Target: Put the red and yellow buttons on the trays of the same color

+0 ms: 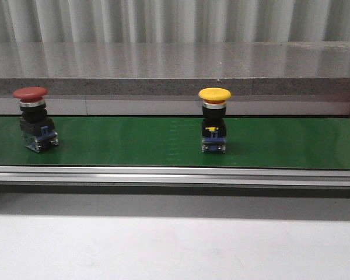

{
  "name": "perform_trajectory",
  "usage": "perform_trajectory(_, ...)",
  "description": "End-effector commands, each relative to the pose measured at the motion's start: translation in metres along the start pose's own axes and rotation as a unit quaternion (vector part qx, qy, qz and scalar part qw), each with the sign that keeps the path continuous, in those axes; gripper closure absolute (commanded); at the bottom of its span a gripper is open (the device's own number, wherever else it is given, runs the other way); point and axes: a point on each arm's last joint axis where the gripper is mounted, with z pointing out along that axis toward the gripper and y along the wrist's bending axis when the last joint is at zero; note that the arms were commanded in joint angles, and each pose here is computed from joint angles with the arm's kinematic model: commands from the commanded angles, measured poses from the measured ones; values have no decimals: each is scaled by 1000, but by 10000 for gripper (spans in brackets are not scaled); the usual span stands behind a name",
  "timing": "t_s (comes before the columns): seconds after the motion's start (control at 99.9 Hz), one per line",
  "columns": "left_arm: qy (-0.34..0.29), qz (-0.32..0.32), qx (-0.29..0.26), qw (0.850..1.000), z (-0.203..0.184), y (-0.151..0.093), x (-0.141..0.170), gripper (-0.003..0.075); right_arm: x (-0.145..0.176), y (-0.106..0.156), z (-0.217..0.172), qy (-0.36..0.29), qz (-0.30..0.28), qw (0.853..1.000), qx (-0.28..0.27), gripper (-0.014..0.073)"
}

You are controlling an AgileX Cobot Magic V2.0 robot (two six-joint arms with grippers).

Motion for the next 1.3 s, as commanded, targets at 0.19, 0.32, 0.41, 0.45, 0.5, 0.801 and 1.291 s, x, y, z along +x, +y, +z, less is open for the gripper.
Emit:
perform_trajectory(0.19, -48, -6, 6, 999, -4, -2, -13, 726, -39, 10, 19, 32, -14, 998, -48, 45)
perform_trajectory(0.32, -48, -6, 6, 999, -4, -2, -13, 726, -49, 19, 36, 73, -7, 994, -81, 32)
perform_trajectory(0.41, -48, -6, 6, 999, -4, -2, -13, 726, -60, 28, 48, 91, -3, 990, -105, 32)
perform_trajectory(0.45, -48, -6, 6, 999, -4, -2, -13, 726, -65, 32, 54, 98, -4, 989, -115, 32)
perform_trajectory(0.5, -48, -6, 6, 999, -4, -2, -13, 726, -72, 37, 62, 105, -9, 987, -124, 32)
perform_trajectory(0.801, -48, -6, 6, 999, -4, -2, -13, 726, -100, 61, 115, 163, -31, 974, -154, 32)
perform_trajectory(1.291, -48, -6, 6, 999, -4, -2, -13, 726, -112, 69, 169, 228, -34, 960, -161, 292)
